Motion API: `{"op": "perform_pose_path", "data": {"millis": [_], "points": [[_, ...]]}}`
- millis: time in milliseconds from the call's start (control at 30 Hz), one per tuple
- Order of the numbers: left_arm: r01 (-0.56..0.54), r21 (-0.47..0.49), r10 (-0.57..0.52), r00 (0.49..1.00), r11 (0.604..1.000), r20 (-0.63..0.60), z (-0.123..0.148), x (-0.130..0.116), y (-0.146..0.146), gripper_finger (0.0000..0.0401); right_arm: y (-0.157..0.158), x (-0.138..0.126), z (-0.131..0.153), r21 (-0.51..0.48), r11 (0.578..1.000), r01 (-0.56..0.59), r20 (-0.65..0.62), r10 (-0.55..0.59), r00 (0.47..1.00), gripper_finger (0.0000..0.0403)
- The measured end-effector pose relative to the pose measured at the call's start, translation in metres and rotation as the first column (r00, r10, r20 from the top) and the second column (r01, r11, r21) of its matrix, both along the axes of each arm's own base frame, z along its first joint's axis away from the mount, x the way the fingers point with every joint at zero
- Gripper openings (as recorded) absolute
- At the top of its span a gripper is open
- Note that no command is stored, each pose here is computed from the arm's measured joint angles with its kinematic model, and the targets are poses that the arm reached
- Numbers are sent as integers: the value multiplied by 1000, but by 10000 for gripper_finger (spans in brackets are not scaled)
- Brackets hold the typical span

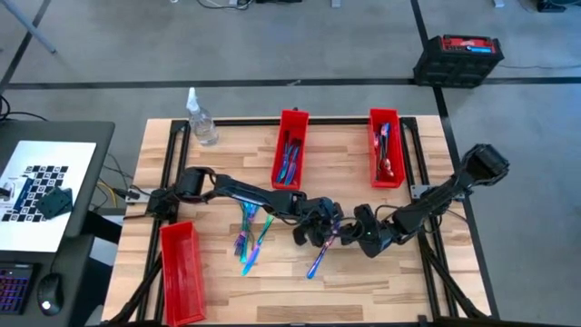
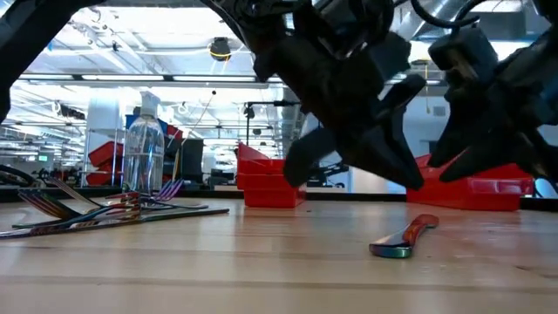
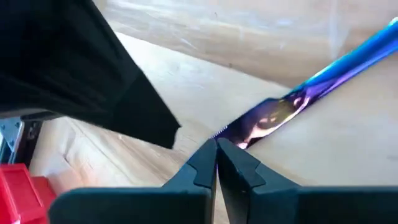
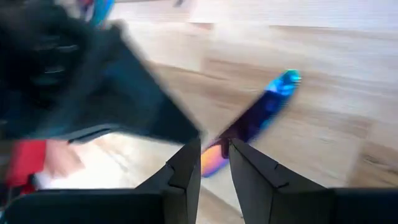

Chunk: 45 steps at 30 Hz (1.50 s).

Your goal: Sort silverware

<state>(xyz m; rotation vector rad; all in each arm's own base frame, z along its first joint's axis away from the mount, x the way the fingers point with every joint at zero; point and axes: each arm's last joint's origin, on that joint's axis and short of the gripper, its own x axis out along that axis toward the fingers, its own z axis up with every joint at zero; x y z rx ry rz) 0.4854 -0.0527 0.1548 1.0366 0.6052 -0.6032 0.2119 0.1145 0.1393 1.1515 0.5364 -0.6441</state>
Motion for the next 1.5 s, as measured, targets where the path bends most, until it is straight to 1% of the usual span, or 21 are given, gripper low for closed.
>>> {"op": "perform_pose_path", "data": {"millis": [100,233,433,467,567,633,700,800,900,1000,1067,1133,1233,1333,1500], "points": [[-49,-38,46,996,998,-70,-4,-4,0,0,-1,-3,-8,-8,1000,28,-55,-28,998,74],[-101,-66,90,985,993,-151,-19,-7,-1,0,0,1,-22,-10,999,45,-83,-45,996,74],[-127,-112,109,982,986,-152,-26,-6,-11,0,0,14,-42,-13,997,70,-71,-71,995,74],[-124,-116,106,982,985,-157,-32,-5,-12,0,0,15,-44,-11,997,74,-66,-75,995,74],[-118,-120,100,985,986,-143,-34,-4,-17,0,-2,17,-46,-15,997,81,-70,-82,994,74],[-113,-120,98,987,986,-130,-41,-2,-20,0,-4,18,-45,-28,998,60,-79,-62,995,74],[-108,-132,96,991,985,-98,-40,1,-23,0,-5,19,-45,-39,999,35,-89,-38,995,74],[-107,-138,96,992,985,-81,-40,2,-24,0,-6,19,-45,-52,999,15,-97,-20,995,74],[-122,-121,113,991,985,-77,-40,2,-24,0,-5,18,-40,-59,998,-22,-94,16,995,74],[-148,-101,140,987,984,-79,-32,4,-24,0,-6,16,-32,-83,994,-69,-98,61,993,75],[-146,-85,139,987,986,-77,-28,5,-24,0,-8,13,-28,-96,991,-93,-111,82,990,75],[-160,-71,156,986,985,-57,-22,7,-24,0,-8,11,-24,-99,990,-96,-111,85,990,75],[-190,-80,188,982,978,-36,-15,10,-22,0,-10,7,-20,-109,989,-100,-134,85,987,75],[-218,-73,215,976,973,-44,-15,9,-21,0,-9,6,-21,-113,988,-107,-141,91,986,75],[-215,-69,213,976,974,-39,-14,9,-21,0,-9,7,-20,-120,987,-108,-137,91,986,75]]}}
